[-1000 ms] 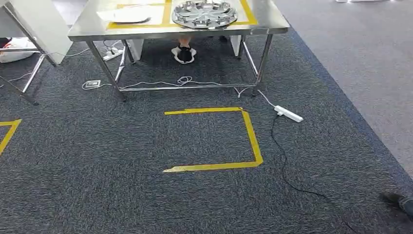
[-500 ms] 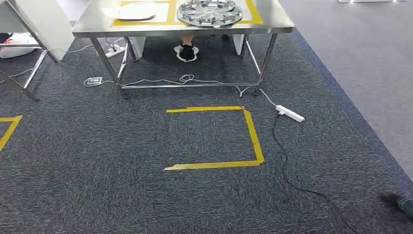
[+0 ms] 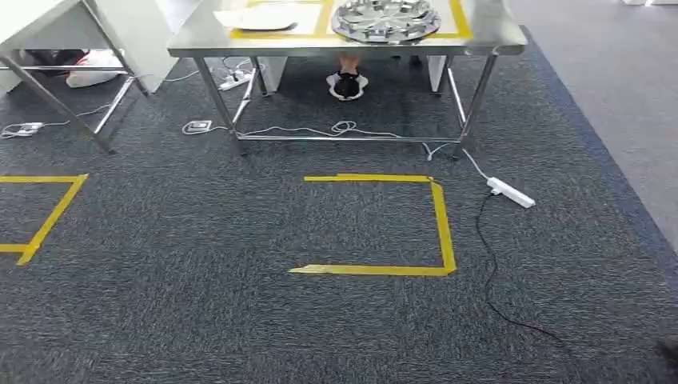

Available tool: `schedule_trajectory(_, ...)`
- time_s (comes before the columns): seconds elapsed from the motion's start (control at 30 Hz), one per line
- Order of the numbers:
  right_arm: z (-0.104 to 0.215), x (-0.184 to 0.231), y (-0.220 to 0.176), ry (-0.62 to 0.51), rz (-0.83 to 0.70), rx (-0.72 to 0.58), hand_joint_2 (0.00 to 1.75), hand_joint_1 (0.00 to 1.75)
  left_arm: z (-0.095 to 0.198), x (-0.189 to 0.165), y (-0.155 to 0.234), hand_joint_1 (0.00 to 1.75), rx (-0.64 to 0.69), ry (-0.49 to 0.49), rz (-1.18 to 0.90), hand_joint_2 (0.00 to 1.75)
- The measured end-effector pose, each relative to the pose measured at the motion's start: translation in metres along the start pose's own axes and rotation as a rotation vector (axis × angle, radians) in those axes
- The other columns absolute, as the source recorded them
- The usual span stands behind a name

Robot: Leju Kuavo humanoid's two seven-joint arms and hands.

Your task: Take the parts from the cabinet and place them on the table.

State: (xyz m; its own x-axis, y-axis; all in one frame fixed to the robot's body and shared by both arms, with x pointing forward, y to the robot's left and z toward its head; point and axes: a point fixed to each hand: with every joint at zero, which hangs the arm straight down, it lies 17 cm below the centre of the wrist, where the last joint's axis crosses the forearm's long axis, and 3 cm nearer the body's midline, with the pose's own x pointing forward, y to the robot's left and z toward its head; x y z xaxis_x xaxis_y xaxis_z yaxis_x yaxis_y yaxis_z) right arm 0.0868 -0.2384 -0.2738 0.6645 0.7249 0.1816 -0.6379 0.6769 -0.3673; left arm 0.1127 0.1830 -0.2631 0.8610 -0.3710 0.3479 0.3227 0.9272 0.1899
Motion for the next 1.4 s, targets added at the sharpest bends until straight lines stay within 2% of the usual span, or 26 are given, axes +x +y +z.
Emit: schedule_trajectory(1.4,-0.0017,0.0087,-0.0041,-0.022,0.025,-0.002,0.00,0.00,-0.0005,0.0020,0.0007,0.00,0.001,-0.002,0.004,0.00)
